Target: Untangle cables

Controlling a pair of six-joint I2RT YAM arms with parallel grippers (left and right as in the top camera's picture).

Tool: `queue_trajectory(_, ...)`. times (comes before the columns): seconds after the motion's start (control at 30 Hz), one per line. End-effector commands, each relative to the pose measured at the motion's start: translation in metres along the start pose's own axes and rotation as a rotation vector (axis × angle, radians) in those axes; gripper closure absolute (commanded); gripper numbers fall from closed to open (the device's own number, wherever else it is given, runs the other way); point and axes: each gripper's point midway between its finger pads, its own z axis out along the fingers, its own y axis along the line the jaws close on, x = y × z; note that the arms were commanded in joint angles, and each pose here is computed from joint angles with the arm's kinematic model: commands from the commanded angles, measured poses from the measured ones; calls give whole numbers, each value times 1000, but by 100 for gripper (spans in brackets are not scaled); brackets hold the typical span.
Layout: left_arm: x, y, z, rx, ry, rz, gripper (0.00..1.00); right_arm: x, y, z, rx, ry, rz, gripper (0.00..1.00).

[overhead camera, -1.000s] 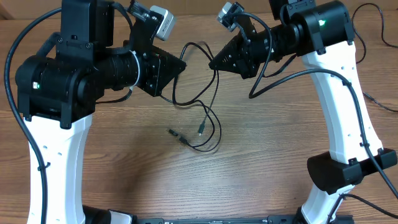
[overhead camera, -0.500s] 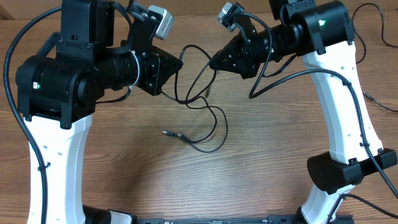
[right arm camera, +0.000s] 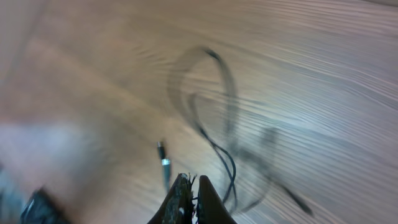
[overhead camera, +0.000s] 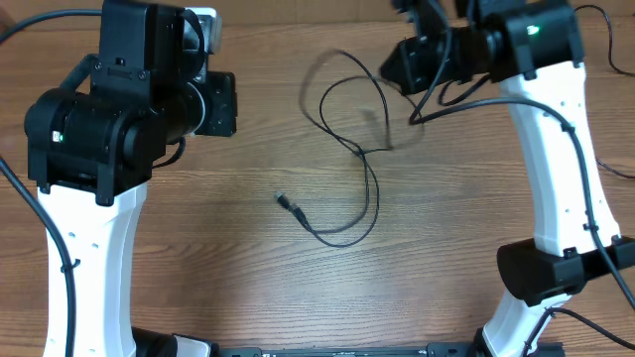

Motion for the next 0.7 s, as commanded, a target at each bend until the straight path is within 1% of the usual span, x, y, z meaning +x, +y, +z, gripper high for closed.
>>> queue_trajectory(0.0, -7, 21, -4, -127, -45, -69, 96, -15, -23, -55, 152, -146, 95, 96)
queue_trajectory(0.17, -9, 20, -4, -124, -54, -77, 96, -18, -33, -103, 243, -255, 99, 96)
queue_trajectory(0.27, -9, 20, -2, -123, -48, -85, 96, -19, -35, -139, 342, -339, 93, 96)
queue_trajectory(0.37, -8, 17, 3, -111, -34, -84, 96, -14, -36, -160, 404, -376, 93, 96)
queue_trajectory(0.47, -6, 17, 12, -116, -7, -81, 96, -8, -37, -158, 403, -356, 124, 96)
queue_trajectory(0.57, -4, 16, 22, -117, 25, -79, 96, -3, -47, -135, 395, -291, 178, 96)
queue_trajectory(0.6, -2, 15, 27, -111, 40, -78, 96, -1, -51, -123, 387, -258, 190, 72)
queue_trajectory(0.63, -1, 13, 31, -102, 56, -77, 96, 3, -58, -106, 383, -212, 219, 34)
queue_trajectory(0.67, 1, 12, 34, -98, 68, -77, 96, 5, -63, -96, 381, -183, 227, 9)
